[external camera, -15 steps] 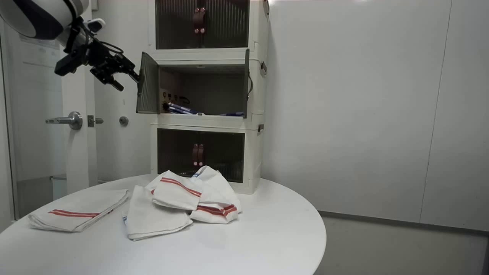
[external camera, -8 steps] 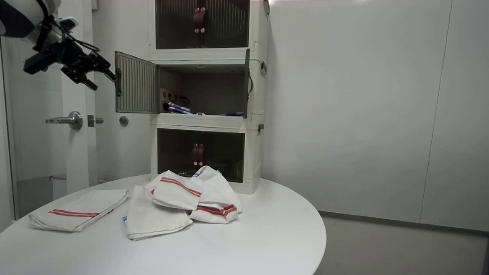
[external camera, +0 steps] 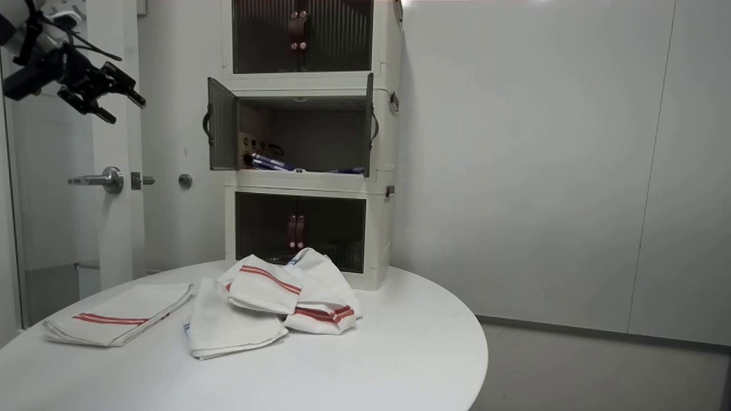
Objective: Open the left door on the second cabinet
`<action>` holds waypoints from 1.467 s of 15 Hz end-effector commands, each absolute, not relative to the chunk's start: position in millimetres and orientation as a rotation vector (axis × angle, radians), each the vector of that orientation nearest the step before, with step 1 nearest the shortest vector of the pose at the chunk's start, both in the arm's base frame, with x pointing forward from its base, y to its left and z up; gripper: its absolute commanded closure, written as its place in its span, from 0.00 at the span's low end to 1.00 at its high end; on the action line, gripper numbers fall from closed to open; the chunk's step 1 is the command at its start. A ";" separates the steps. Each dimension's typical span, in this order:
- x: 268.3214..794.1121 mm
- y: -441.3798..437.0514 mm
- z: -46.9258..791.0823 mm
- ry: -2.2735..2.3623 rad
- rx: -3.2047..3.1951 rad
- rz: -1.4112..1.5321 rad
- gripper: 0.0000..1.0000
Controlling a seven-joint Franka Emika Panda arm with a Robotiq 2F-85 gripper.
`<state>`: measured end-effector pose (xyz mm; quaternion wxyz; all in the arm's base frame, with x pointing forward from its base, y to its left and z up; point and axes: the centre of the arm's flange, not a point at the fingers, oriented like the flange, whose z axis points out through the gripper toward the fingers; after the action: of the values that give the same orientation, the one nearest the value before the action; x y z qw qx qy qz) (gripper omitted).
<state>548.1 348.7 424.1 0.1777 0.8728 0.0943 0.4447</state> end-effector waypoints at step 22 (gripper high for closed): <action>667.1 158.6 596.8 0.053 2.964 0.766 0.00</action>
<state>635.5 183.1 585.1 0.0581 0.9615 0.0298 0.2671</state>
